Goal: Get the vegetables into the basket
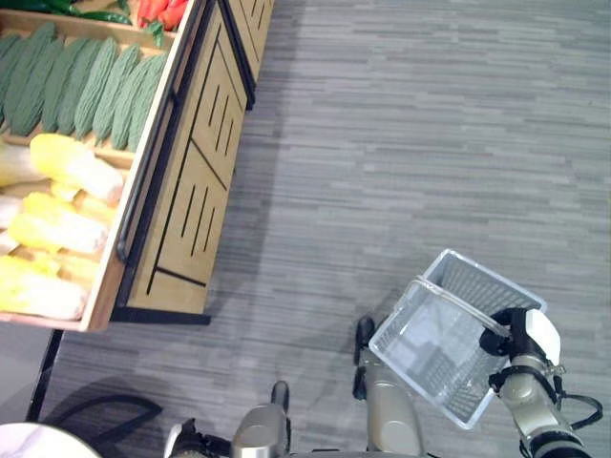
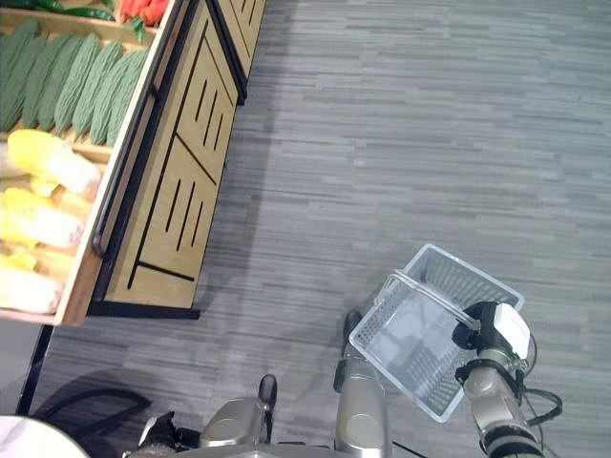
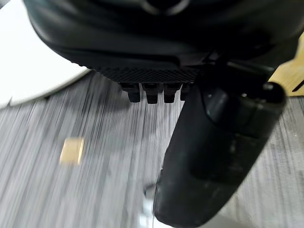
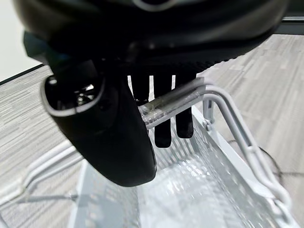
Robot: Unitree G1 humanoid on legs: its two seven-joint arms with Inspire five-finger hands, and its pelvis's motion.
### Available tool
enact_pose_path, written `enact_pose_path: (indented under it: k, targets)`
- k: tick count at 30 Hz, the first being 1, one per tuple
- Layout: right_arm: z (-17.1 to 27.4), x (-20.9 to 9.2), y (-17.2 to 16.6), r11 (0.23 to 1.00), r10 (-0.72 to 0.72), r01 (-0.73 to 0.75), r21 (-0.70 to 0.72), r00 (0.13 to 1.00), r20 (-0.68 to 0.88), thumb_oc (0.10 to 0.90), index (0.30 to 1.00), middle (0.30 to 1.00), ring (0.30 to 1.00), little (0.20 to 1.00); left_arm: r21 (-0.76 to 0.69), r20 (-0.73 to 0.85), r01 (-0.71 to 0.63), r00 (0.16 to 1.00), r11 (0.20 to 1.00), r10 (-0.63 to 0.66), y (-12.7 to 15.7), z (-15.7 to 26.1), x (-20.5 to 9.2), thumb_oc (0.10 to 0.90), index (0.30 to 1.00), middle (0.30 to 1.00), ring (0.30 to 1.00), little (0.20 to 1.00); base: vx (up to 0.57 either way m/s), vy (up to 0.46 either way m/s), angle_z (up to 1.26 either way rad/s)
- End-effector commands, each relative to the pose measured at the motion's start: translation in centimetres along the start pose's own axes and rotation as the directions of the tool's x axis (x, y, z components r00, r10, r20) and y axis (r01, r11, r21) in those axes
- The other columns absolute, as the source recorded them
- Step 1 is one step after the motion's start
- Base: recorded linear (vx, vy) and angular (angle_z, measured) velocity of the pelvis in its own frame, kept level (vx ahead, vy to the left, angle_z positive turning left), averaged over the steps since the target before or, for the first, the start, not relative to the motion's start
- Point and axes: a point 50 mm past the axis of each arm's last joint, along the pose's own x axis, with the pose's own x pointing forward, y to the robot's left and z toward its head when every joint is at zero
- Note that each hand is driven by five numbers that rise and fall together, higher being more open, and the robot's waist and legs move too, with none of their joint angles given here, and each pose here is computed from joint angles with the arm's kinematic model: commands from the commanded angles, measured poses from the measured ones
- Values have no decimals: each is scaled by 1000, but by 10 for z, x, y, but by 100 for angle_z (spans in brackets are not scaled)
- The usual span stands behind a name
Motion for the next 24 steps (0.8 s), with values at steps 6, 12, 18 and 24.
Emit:
enact_pose_path:
  k: [6,12,18,24]
  targets:
    - [6,10,-71,958,-285,285,15,951,122,400,300,300,300,300,-33,65,-80,995,996,82,20,21,4,900,1000,1000,1000,1000,117,-226,45]
    - [-13,0,-62,953,-299,297,53,954,33,400,300,300,300,300,33,66,-102,993,994,100,22,21,4,900,1000,1000,1000,1000,295,15,63]
    - [-10,0,-52,961,-274,272,52,961,24,400,300,300,300,300,87,29,-114,993,990,112,25,9,5,900,1000,1000,1000,1000,337,247,-31]
    - [9,6,-30,975,-218,214,66,975,49,400,300,300,300,300,29,74,-176,982,984,174,42,27,7,900,1000,1000,1000,1000,155,227,3]
